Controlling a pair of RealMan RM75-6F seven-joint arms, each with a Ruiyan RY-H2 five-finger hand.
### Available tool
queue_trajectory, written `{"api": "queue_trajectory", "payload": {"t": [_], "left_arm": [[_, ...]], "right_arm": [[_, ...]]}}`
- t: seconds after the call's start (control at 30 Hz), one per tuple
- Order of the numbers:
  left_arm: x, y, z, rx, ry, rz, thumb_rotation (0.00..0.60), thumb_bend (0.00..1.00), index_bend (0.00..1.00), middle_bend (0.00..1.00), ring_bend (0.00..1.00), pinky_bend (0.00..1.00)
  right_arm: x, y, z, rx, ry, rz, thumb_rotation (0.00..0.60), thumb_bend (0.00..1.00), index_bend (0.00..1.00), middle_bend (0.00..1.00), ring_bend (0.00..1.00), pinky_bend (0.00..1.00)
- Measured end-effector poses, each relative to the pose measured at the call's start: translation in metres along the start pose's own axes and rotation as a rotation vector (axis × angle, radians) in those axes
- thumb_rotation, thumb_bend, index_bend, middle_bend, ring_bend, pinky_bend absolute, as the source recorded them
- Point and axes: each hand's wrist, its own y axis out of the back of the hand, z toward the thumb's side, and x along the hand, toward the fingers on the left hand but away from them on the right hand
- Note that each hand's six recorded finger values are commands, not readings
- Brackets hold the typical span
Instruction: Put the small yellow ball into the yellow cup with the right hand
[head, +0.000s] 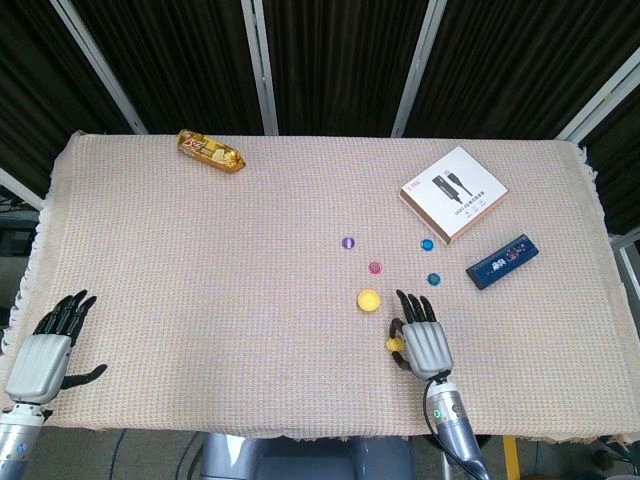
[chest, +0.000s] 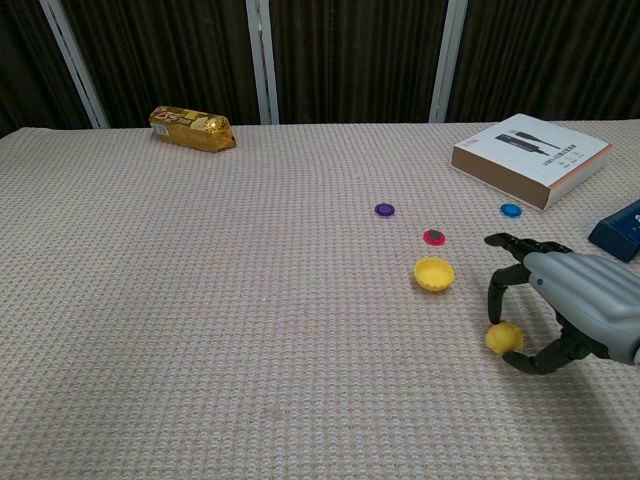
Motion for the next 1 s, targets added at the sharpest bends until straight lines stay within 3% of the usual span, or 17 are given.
{"api": "queue_trajectory", "payload": {"t": [0.63,1.0], "left_arm": [[0.000,0.004,-0.003,-0.013,0.024,0.026,0.600,0.00,0.00,0.00,0.00,0.17],[-0.001,0.004,-0.002,-0.017,0.011,0.028,0.600,0.00,0.00,0.00,0.00,0.17]], "right_arm": [[-0.026,0.034,0.025,-0.006,0.047,-0.066,0.600,0.22,0.53,0.00,0.00,0.00],[-0.056,0.030,0.054,0.004,0.082,-0.055,0.600,0.22,0.53,0.00,0.00,0.00]]}}
